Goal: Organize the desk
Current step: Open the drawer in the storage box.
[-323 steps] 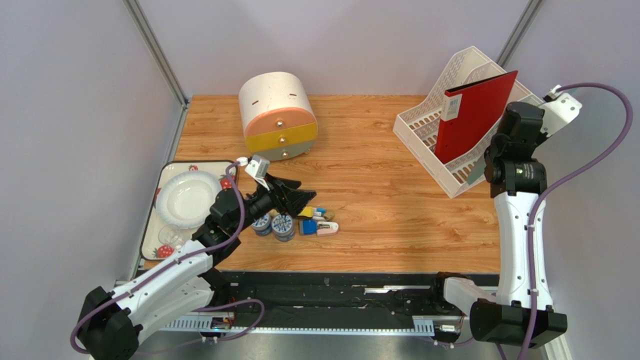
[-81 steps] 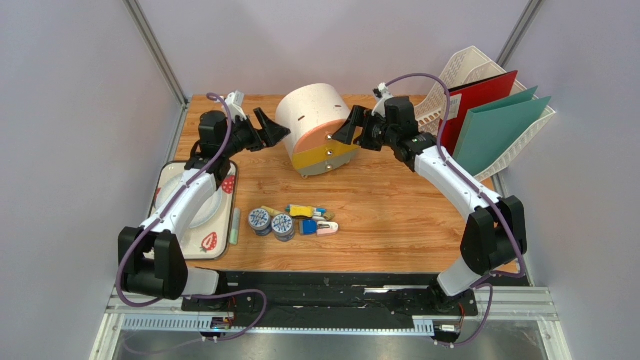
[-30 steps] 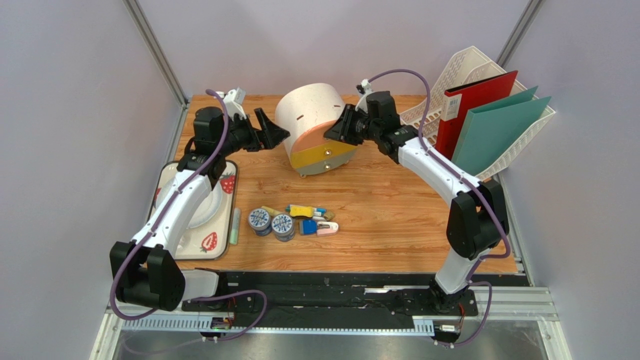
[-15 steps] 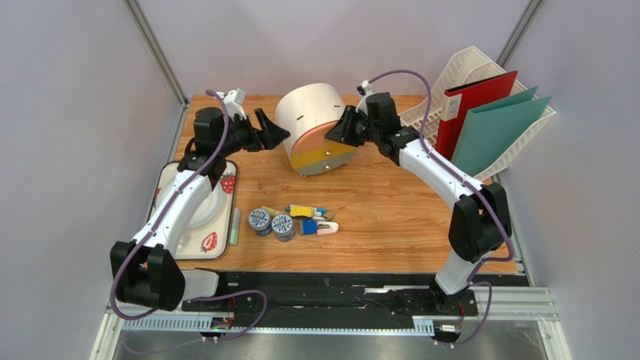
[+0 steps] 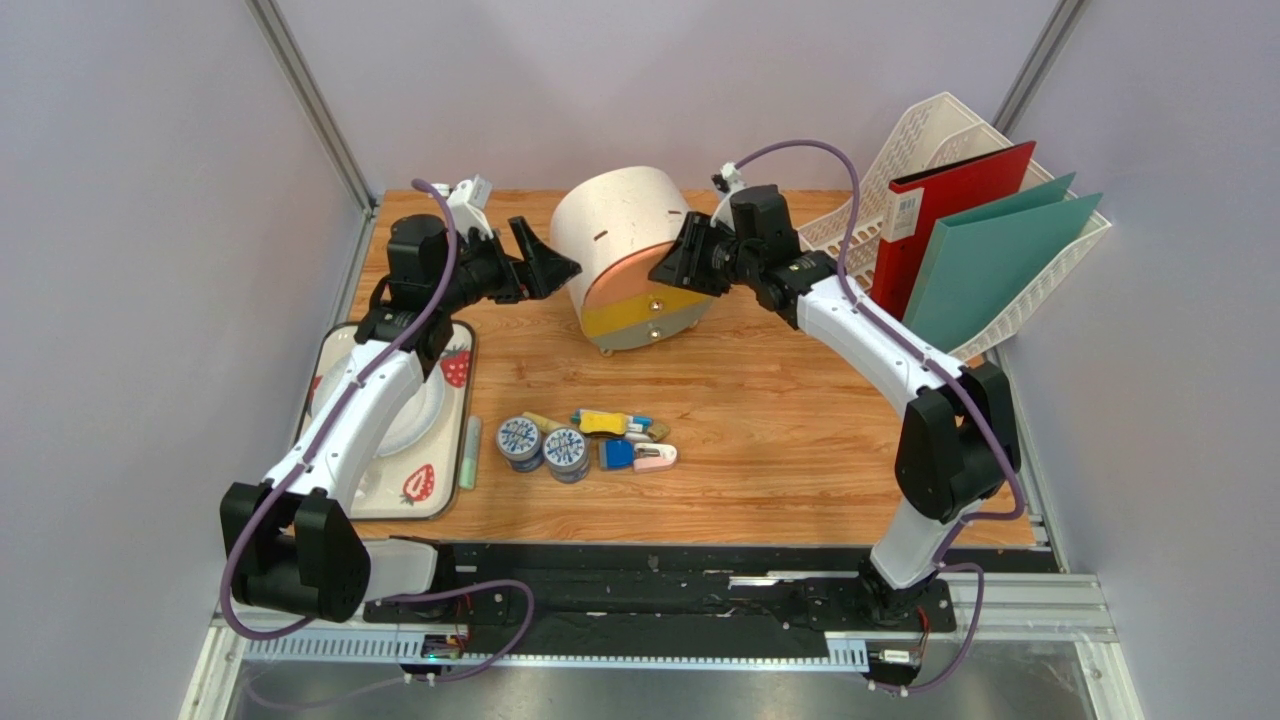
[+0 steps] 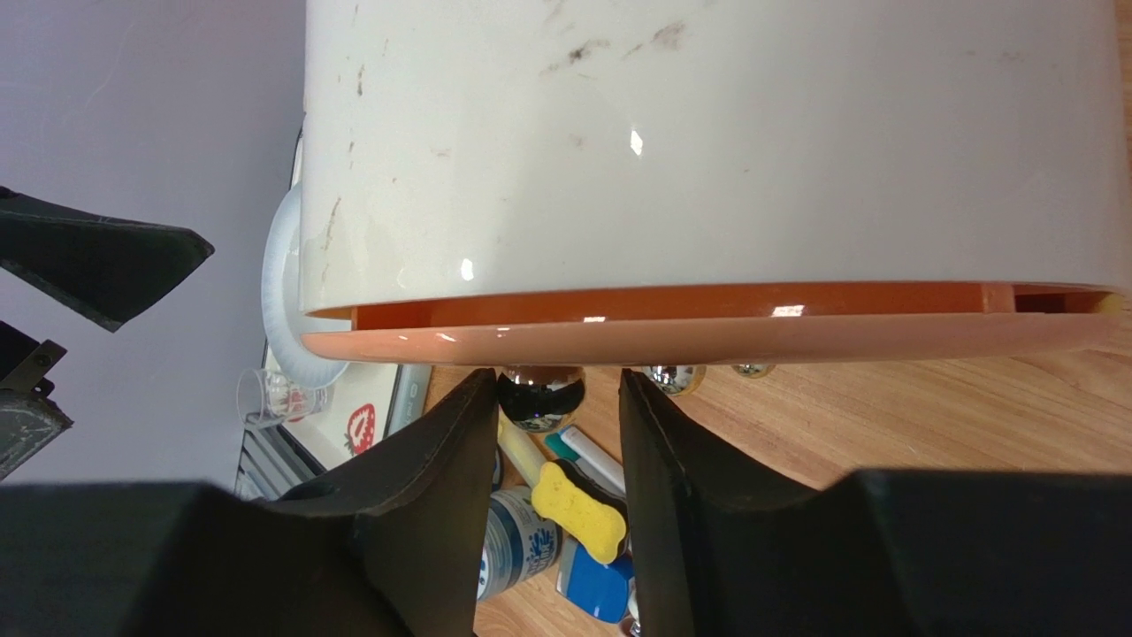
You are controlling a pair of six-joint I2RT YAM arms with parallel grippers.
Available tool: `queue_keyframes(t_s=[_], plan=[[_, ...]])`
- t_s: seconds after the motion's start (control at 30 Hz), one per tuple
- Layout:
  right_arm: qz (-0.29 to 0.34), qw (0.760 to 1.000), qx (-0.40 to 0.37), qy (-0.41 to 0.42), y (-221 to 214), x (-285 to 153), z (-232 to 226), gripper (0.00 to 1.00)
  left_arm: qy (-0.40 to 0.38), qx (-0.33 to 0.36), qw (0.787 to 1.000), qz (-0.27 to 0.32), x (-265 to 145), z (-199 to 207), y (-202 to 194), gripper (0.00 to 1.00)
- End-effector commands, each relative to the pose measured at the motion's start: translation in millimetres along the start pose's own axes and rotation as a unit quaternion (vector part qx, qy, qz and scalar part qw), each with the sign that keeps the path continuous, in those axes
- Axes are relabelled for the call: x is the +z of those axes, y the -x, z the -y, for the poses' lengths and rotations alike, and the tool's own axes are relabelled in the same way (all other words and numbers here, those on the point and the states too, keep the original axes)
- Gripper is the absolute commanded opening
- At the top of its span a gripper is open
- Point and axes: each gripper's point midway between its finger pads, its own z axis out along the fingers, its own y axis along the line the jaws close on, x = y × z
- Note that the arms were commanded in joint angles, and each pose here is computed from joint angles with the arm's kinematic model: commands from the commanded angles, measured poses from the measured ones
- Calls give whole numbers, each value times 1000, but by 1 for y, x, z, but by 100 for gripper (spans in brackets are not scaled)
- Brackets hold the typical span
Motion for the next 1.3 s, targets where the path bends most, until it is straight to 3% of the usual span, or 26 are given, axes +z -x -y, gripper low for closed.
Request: queue_keyframes(t_s=[0.0,0.3,0.67,1.27], plan=[[18,1000,-14,16,15,1,-12,40,-24,13,999,17,-6,15,9,99],[19,1000,-10,16,13,-6,-13,22,-23,16,999,18,-7,16,9,99],[37,999,23,19,-3,-32,-14,18,-25,13,999,20,-5,15,10,99],[33,999,13,-18,-30,-50,-6,18,-25,10,999,22,-6,15,8,99]])
